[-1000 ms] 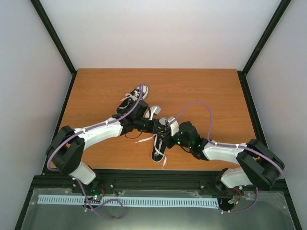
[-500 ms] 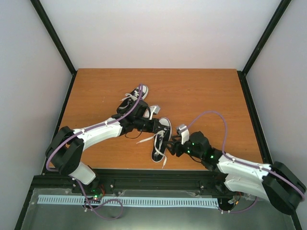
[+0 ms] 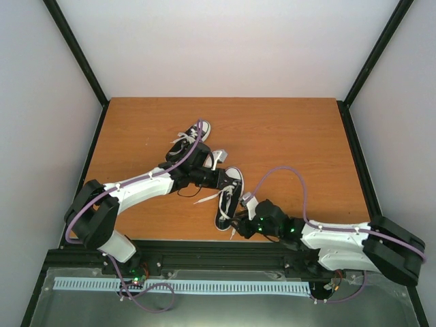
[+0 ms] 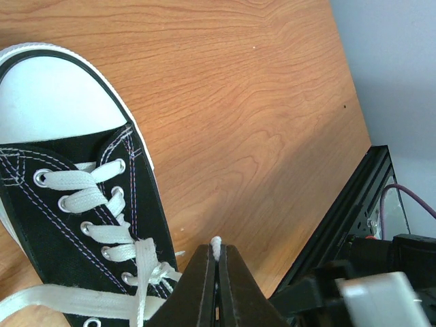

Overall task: Tie the shoes
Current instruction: Wrap the shoelace around the shoelace.

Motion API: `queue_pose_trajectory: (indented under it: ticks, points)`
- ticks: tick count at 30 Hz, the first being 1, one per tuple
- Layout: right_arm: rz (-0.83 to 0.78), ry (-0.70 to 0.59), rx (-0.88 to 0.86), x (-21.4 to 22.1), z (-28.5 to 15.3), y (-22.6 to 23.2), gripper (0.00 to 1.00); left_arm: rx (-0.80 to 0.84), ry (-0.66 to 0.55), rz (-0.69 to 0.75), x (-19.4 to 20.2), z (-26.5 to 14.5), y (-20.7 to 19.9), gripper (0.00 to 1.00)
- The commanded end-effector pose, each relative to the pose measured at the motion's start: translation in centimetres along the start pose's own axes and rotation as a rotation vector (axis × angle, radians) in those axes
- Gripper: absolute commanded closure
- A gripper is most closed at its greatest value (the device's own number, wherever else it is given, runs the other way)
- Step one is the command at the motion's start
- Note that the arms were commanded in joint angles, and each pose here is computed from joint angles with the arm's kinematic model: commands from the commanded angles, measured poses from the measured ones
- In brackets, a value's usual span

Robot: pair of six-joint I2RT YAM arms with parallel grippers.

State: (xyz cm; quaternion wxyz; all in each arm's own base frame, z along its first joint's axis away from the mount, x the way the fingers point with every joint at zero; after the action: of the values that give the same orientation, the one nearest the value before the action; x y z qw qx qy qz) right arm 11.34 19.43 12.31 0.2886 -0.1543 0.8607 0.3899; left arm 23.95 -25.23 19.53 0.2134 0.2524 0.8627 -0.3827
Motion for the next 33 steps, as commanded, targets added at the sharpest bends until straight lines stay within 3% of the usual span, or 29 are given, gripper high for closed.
queue_pose_trajectory:
  ticks: [1, 15, 20, 26, 33]
  points:
    - [-0.007, -0.018, -0.009, -0.4, 1.2, 0.8, 0.60, 0.020, -0.024, 0.021, -1.2, -0.2, -0.5, 0.99]
    - [-0.090, -0.025, 0.022, -0.4, 1.4, 0.7, 0.76, 0.031, -0.017, 0.022, -1.5, -0.2, -0.7, 0.99]
    - [-0.058, -0.073, 0.031, -0.6, 1.1, 0.5, 0.96, 0.052, -0.021, 0.040, -1.4, -0.3, -0.9, 0.99]
    - [-0.040, -0.144, 0.148, -3.3, 0.5, 0.2, 0.97, 0.098, -0.031, 0.080, -1.2, -0.5, -1.2, 0.99]
    - [0.011, -0.080, 0.124, -5.6, 0.9, 0.5, 0.97, 0.147, -0.019, 0.133, -0.9, -0.4, -1.4, 0.99]
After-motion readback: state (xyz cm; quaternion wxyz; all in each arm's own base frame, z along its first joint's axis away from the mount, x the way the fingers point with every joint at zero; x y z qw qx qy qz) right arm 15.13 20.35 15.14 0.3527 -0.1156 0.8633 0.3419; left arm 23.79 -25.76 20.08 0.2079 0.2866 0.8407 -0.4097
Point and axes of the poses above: each gripper's point midway between its finger pads, its own z axis out along the fingers, its own y axis along the line the jaws close on, x = y × z, the point moved 10 cm from there along -z, back along the fingers, and after that the axes turned 14 degrees about z, right-handed, at the moved point
